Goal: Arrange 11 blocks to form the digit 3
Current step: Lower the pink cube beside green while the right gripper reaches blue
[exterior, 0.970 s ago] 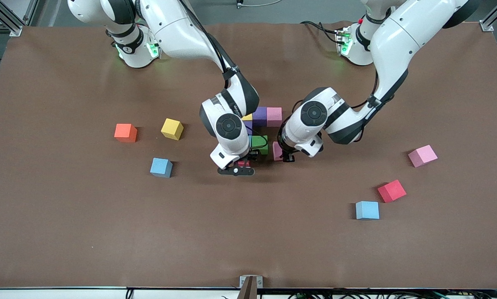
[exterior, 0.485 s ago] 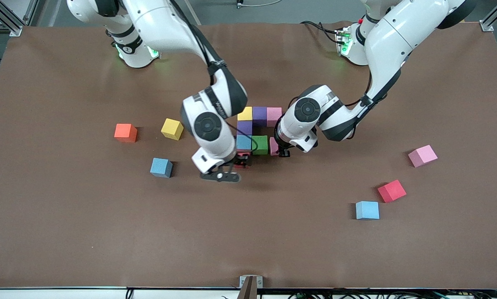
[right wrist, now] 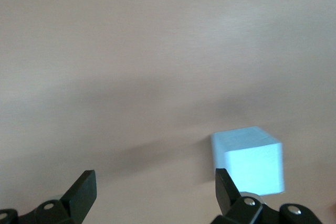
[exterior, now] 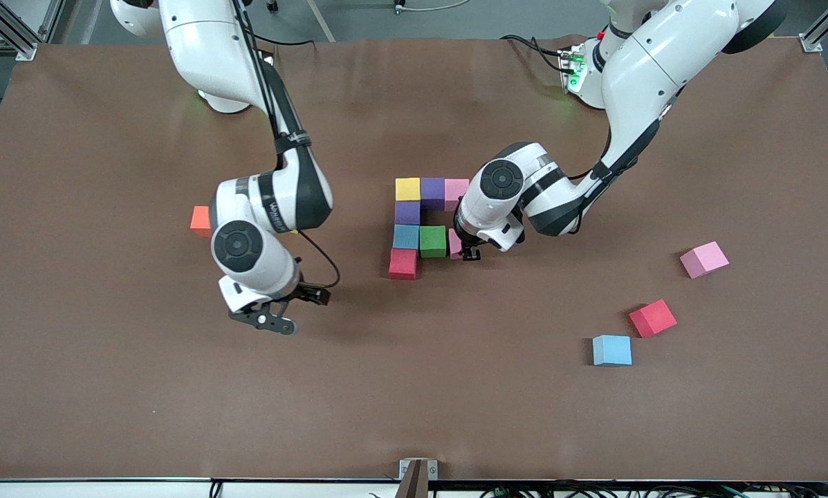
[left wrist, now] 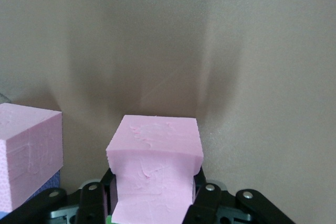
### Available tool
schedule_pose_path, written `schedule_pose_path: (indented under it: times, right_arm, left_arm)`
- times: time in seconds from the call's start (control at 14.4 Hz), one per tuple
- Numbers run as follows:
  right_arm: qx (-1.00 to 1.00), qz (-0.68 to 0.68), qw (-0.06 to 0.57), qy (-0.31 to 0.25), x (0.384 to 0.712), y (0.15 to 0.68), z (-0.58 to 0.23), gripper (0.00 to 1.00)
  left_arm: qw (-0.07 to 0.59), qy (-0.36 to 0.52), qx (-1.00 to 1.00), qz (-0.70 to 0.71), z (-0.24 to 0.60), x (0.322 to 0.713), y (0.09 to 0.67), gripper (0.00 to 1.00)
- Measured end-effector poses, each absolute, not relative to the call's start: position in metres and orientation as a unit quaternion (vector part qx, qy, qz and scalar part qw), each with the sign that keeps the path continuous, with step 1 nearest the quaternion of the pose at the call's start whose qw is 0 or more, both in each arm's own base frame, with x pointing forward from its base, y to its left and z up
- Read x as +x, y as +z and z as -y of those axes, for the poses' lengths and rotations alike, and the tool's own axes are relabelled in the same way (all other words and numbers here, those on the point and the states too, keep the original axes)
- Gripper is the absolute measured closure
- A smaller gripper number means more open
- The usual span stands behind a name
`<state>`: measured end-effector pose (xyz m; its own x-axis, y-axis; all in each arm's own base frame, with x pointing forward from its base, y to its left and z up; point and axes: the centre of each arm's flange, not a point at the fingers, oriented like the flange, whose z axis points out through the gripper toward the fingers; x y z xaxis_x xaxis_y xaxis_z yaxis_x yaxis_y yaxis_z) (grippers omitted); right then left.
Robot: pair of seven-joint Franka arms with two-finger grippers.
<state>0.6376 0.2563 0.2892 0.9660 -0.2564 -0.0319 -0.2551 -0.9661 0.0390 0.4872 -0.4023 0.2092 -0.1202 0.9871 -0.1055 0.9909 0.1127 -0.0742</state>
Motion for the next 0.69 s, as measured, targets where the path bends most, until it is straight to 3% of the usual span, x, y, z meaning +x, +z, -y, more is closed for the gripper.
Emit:
schedule_pose_path:
  times: [0.35,0.69]
  right_arm:
    - [0.995,0.099,0.027,0.003,0.610,0.235,-0.193,0.00]
    - [0.995,0.092,0.023,-0.006,0.597,0.234,-0.179,0.00]
  left_arm:
    - [0.017,-0.064,0.664,-0.745,0.404,0.486,0.210,0.44]
    - [0.017,-0.064,0.665,-0.744,0.405,0.486,0.210,0.44]
